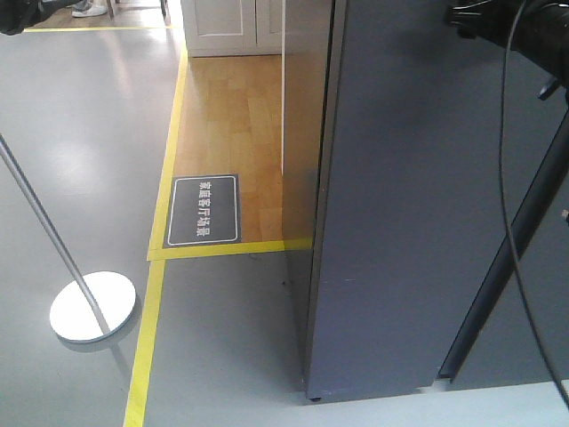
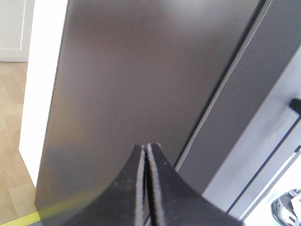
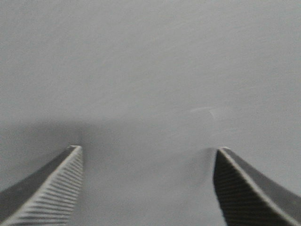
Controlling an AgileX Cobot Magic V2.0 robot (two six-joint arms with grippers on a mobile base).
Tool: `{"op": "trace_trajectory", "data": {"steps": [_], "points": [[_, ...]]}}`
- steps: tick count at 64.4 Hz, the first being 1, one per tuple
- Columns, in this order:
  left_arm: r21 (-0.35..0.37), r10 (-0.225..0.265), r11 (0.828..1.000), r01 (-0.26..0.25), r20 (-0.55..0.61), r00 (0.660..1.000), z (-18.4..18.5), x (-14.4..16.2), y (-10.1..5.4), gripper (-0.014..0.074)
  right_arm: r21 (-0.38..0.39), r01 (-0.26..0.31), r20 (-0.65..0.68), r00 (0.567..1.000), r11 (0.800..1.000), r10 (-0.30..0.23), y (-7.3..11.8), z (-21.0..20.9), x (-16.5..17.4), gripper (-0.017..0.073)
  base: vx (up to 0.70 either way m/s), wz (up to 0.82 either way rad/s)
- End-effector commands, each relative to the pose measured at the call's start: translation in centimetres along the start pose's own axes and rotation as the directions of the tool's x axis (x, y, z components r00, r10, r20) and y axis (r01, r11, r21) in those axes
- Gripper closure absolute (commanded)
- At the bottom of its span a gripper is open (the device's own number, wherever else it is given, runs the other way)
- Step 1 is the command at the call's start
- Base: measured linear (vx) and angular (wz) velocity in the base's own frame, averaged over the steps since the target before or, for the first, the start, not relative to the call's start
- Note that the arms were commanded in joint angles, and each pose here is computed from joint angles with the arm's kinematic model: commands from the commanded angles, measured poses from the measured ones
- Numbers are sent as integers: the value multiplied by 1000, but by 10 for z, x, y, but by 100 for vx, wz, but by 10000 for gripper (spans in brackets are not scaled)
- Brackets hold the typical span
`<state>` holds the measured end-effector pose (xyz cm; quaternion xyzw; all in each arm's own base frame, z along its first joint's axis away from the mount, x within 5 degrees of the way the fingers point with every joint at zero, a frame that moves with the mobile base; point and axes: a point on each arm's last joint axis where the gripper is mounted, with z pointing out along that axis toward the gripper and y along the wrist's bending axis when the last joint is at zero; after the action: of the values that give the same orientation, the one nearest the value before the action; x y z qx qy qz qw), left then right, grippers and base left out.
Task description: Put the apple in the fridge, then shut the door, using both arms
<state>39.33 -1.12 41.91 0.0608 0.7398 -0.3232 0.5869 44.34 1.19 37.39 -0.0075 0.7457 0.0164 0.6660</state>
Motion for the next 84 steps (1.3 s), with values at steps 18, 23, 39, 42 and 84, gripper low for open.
{"op": "trace_trajectory", "data": {"steps": [18, 23, 39, 42, 84], "points": [[17, 121, 992, -124, 113, 986, -41, -38, -49, 601, -324, 107, 134, 989, 940, -67, 32, -94, -88, 540, 0, 0], [51, 146, 987, -152, 112, 983, -51, -41, -62, 601, -405, 122, 131, 989, 906, -75, 39, -111, -95, 573, 0, 0], [130, 192, 970, -207, 115, 975, -79, -44, -95, 601, -505, 170, 174, 980, 846, -93, 50, -169, -122, 564, 0, 0], [128, 185, 972, -198, 107, 977, -83, -39, -97, 601, -505, 186, 176, 978, 843, -110, 51, -177, -124, 564, 0, 0], [-178, -197, 969, 173, -127, 972, -179, 212, -76, 601, -376, 58, -121, 986, 925, -111, 35, -305, 102, 563, 0, 0]]}}
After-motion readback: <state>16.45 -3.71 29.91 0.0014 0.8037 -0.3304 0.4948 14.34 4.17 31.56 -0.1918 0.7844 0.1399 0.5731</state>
